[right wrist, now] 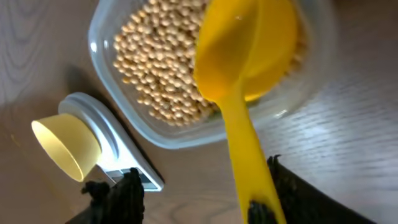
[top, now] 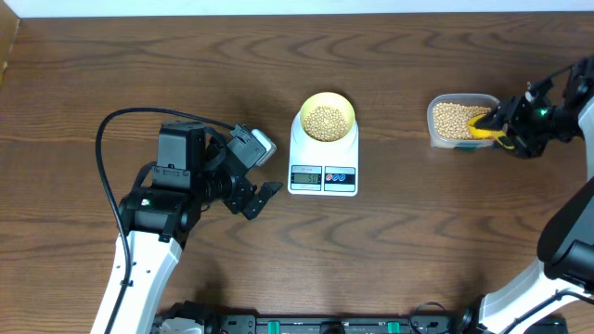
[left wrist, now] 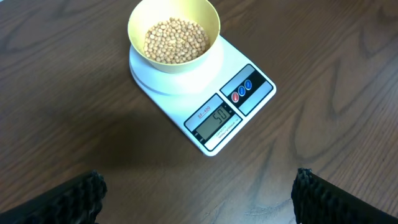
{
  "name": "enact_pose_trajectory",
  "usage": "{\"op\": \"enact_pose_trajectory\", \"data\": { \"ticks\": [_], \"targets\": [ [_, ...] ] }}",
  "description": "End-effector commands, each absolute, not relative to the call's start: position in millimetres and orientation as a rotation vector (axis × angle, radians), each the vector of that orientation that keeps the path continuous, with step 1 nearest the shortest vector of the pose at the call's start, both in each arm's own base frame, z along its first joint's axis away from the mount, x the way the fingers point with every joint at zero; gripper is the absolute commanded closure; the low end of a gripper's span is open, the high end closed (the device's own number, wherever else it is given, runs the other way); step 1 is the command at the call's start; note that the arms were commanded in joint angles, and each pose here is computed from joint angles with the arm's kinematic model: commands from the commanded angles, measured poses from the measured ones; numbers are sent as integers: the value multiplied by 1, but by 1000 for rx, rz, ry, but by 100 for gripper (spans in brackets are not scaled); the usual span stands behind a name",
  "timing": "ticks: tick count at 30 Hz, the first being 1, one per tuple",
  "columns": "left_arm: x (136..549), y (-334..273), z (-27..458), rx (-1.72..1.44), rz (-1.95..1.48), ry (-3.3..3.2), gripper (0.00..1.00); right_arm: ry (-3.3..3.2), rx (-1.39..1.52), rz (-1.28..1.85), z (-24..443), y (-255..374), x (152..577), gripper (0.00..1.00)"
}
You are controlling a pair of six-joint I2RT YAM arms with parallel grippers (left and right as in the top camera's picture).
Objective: Scoop item into bowl and weigh 50g on scale
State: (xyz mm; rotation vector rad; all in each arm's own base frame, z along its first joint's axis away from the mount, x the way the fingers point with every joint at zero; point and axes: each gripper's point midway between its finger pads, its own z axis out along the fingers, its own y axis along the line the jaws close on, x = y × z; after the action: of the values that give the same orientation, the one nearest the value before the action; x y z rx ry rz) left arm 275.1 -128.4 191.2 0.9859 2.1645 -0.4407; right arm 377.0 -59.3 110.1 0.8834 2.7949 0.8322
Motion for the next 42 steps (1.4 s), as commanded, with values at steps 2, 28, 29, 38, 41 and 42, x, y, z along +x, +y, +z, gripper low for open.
{"op": "enact_pose_trajectory", "data": {
  "ticks": [2, 28, 29, 38, 41, 42],
  "targets": [
    [274, -128, 191, 997, -444, 2158, 2, 2796, 938, 829, 108, -68, 370, 26],
    [274, -128, 191, 997, -444, 2159, 2, 2715, 778, 400, 241, -106, 357, 1],
    [274, -128, 191, 997, -445, 2159, 3, 2685, 750, 389, 251, -104, 360, 1],
    [274, -128, 191, 997, -444, 2159, 2, 2434, 516, 323, 323, -83, 381, 1],
    [274, -128, 191, 997, -444, 2158, 2, 2399, 535, 354, 335, -75, 377, 1],
    [274, -128, 191, 997, -444, 2159, 2, 2395, 549, 360, 337, -75, 375, 1]
  ]
}}
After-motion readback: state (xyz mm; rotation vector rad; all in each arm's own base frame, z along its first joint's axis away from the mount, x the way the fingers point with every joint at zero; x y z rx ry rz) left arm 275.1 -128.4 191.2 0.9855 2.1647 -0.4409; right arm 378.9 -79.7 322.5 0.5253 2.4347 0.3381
